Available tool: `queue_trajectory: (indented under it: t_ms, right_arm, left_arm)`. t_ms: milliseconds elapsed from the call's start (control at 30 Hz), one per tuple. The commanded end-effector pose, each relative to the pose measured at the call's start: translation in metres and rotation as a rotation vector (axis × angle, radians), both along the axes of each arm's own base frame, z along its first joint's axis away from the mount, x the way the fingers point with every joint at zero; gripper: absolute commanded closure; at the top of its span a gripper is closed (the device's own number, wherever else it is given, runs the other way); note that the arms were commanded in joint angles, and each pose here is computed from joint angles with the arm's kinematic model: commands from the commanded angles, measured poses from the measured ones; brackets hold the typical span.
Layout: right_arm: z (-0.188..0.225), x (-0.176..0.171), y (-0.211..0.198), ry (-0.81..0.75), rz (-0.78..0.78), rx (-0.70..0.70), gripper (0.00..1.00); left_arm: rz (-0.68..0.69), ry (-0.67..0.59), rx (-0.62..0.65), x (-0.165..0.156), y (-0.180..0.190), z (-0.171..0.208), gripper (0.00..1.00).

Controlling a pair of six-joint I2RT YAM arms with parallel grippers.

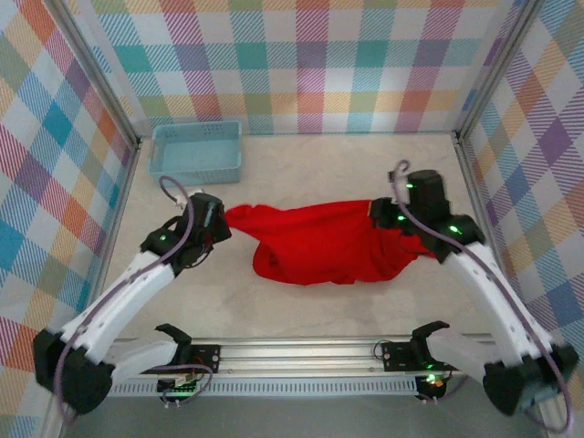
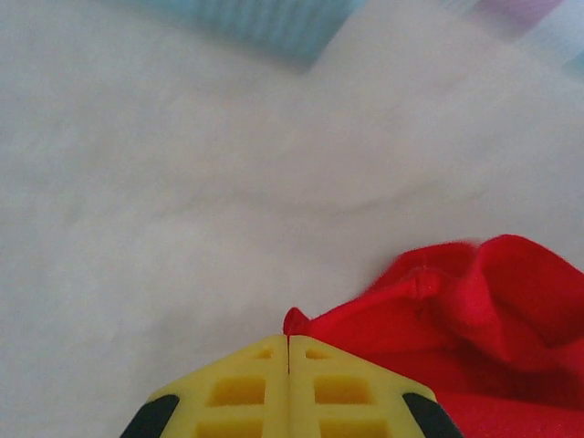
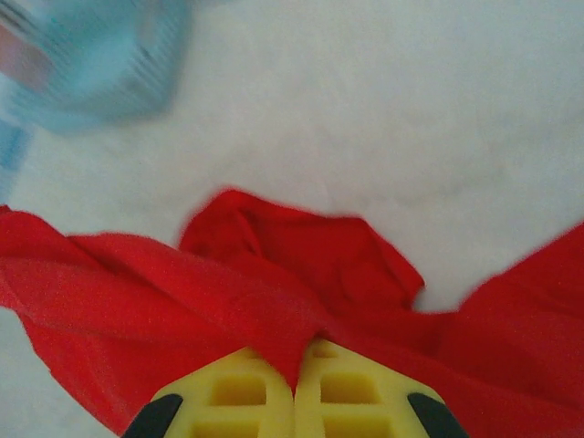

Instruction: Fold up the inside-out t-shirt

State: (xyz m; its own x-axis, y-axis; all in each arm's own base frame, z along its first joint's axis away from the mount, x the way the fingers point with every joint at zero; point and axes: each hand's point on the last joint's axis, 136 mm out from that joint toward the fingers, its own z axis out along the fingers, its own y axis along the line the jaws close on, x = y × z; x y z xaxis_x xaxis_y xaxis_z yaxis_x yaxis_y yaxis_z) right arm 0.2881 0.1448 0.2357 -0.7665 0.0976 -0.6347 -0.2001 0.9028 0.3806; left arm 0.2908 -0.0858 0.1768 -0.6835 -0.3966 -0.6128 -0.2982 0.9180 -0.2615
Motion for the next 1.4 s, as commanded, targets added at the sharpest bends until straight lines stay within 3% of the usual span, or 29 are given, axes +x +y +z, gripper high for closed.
queue_trajectory:
  t_ms: [0,267,367,633,900,1100,1233,1367]
  right_arm:
    - [-0.017,0.006,0.012,0.012,0.025,-0.094,1.00]
    - [0.052,0.026,0.030,-0.155,0.066,-0.061,1.00]
    - [0.074,0.025,0.032,-0.220,0.075,-0.023,1.00]
    - [0.029,0.031,0.048,-0.115,0.115,-0.041,1.00]
    - [-0.010,0.018,0.045,-0.022,0.111,-0.050,1.00]
    - [-0.063,0.012,0.035,0.116,0.048,-0.089,1.00]
    - [-0.005,0.052,0.039,0.022,0.037,-0.123,1.00]
    - [0.120,0.105,0.038,-0.244,0.005,-0.042,1.00]
  left_arm:
    - [0.007,0.116,-0.028,-0.018,0.010,-0.011,1.00]
    - [-0.013,-0.283,-0.016,-0.014,0.027,0.127,1.00]
    - [0.021,-0.392,-0.011,-0.023,0.041,0.154,1.00]
    - [0.013,-0.261,0.010,-0.025,0.038,0.104,1.00]
    - [0.003,-0.217,0.004,-0.036,0.038,0.080,1.00]
    - [-0.079,-0.073,-0.076,-0.021,0.006,0.031,1.00]
    - [-0.018,-0.079,-0.035,0.023,0.012,0.071,1.00]
    - [0.030,-0.280,-0.142,0.082,0.021,0.174,1.00]
